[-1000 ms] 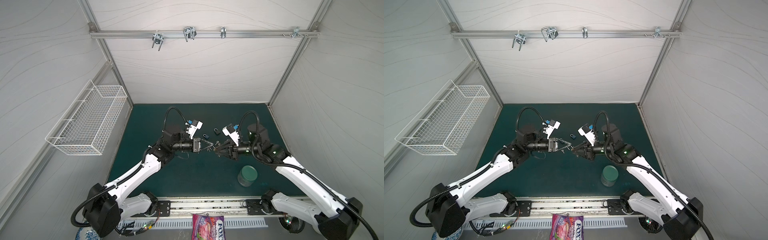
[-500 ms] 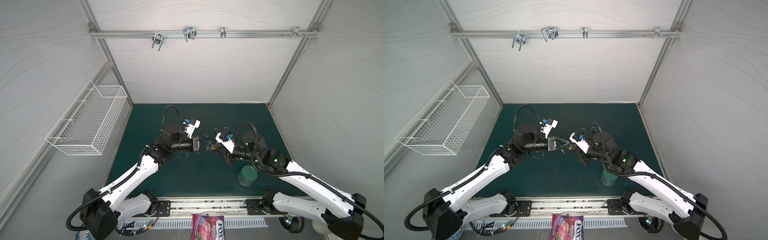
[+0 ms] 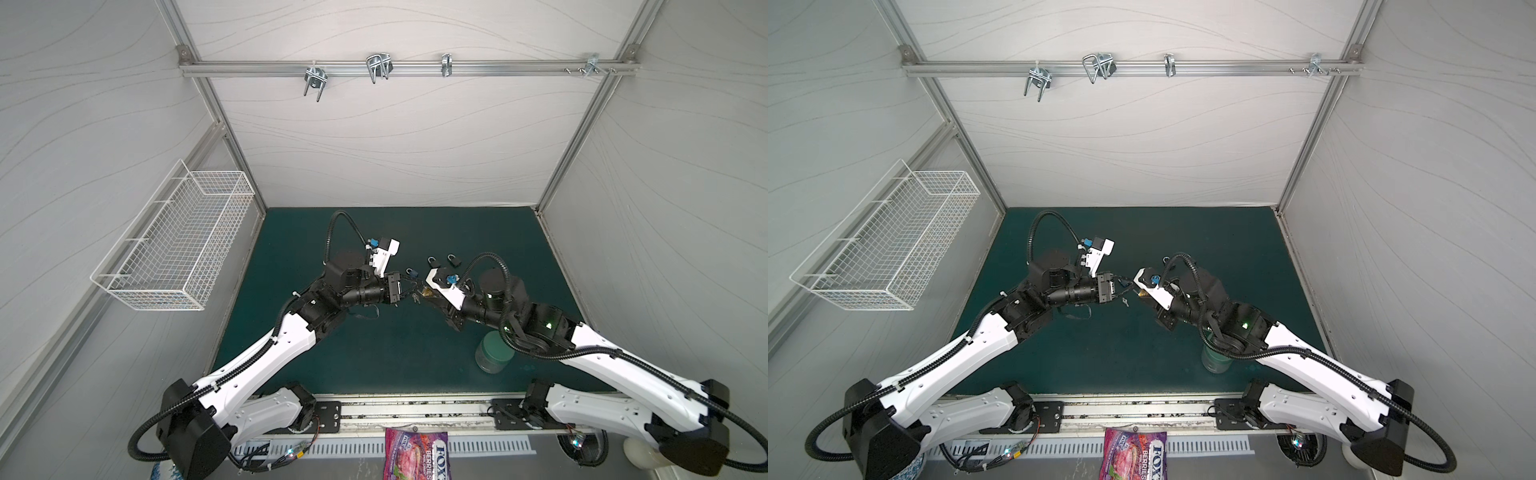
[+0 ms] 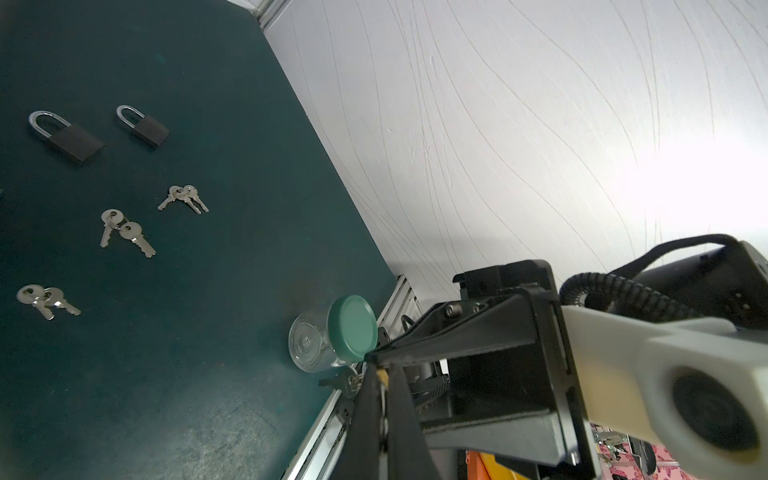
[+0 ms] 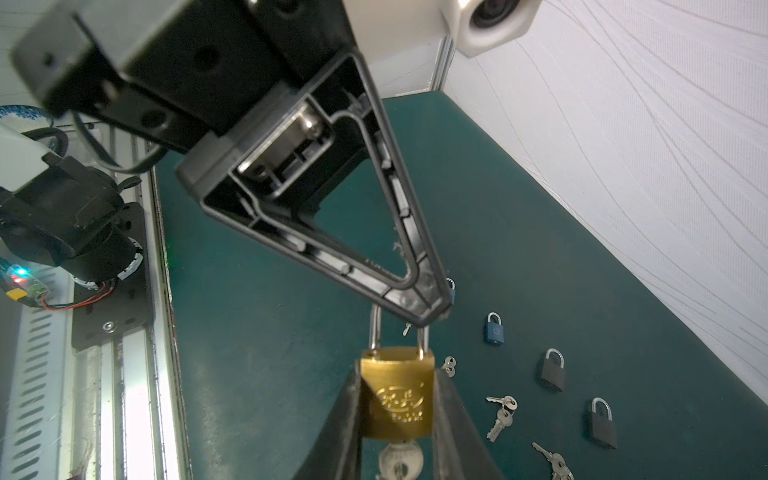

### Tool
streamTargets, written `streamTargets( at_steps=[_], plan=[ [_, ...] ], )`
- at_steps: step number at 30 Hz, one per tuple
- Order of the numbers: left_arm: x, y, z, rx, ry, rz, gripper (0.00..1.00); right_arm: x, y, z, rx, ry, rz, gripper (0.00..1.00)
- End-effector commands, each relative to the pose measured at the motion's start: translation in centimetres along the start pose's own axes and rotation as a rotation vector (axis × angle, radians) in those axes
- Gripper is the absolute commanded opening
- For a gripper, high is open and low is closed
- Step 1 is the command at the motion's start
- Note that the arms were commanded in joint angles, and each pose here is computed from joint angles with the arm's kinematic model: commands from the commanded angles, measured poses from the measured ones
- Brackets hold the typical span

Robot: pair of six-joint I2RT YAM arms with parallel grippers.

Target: Lock with the key

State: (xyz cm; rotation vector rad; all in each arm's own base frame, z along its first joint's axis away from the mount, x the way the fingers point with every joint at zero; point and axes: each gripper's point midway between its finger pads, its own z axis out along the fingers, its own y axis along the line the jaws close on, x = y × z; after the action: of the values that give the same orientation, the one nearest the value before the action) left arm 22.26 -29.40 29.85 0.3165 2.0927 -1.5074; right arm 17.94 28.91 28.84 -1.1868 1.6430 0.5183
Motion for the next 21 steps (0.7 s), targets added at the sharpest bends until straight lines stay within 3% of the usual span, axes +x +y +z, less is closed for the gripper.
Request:
streamTargets(
  at_steps=[1,21],
  plan=[
    [-1.3,-4.6,-0.4,0.121,-0.019,0.068,0.00,-1.5,-1.0,-0.1,0.057,-0.036,-0.029,0.00],
    [0.7,-4.2,1.4,0.111,0.048,0.076,0.00,-3.9,-1.9,-0.4,0.116,-0.108,0.043,0.00]
  ],
)
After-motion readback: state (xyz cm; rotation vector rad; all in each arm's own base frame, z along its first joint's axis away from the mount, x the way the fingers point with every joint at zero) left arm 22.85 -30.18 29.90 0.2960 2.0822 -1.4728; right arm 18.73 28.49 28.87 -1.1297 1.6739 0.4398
